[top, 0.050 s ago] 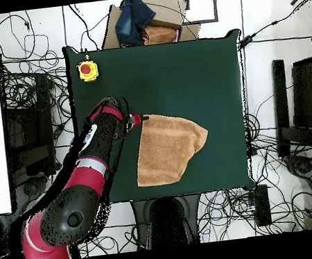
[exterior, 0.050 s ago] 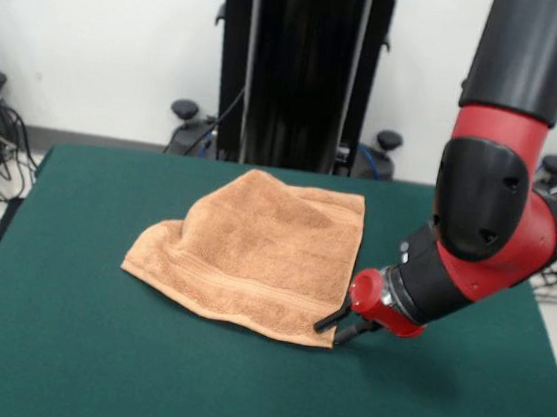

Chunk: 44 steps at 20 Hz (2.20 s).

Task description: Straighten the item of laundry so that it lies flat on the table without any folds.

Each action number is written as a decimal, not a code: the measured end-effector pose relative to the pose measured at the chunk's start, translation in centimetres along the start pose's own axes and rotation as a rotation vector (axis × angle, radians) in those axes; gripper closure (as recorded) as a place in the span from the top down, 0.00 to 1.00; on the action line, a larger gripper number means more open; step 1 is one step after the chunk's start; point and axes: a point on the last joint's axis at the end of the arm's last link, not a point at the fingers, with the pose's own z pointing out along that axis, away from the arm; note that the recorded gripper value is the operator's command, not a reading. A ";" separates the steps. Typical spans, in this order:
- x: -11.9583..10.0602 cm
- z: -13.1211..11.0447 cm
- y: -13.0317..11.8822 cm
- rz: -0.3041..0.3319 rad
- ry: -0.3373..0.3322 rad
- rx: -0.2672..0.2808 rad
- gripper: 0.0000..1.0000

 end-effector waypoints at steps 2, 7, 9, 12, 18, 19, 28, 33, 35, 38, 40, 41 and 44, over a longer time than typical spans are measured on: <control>0.0 0.0 0.0 -0.003 -0.001 0.004 1.00; 0.1 0.0 0.1 -0.013 -0.007 0.018 1.00; 0.1 0.0 0.2 -0.017 -0.008 0.022 1.00; 0.1 0.0 0.2 -0.018 -0.009 0.024 1.00; 0.0 -0.1 0.2 -0.020 -0.004 0.030 1.00; 0.0 -0.1 0.2 -0.020 -0.003 0.031 1.00; -0.3 -0.1 0.5 -0.030 0.022 0.055 1.00; -0.4 -0.1 0.5 -0.035 0.026 0.065 1.00; -0.4 -0.1 0.5 -0.035 0.029 0.067 1.00; -0.5 -0.1 0.6 -0.037 0.034 0.072 1.00; -0.5 -0.1 0.5 -0.038 0.037 0.076 1.00; -0.5 -0.1 0.5 -0.038 0.038 0.076 1.00; -0.5 -0.1 0.5 -0.038 0.038 0.077 1.00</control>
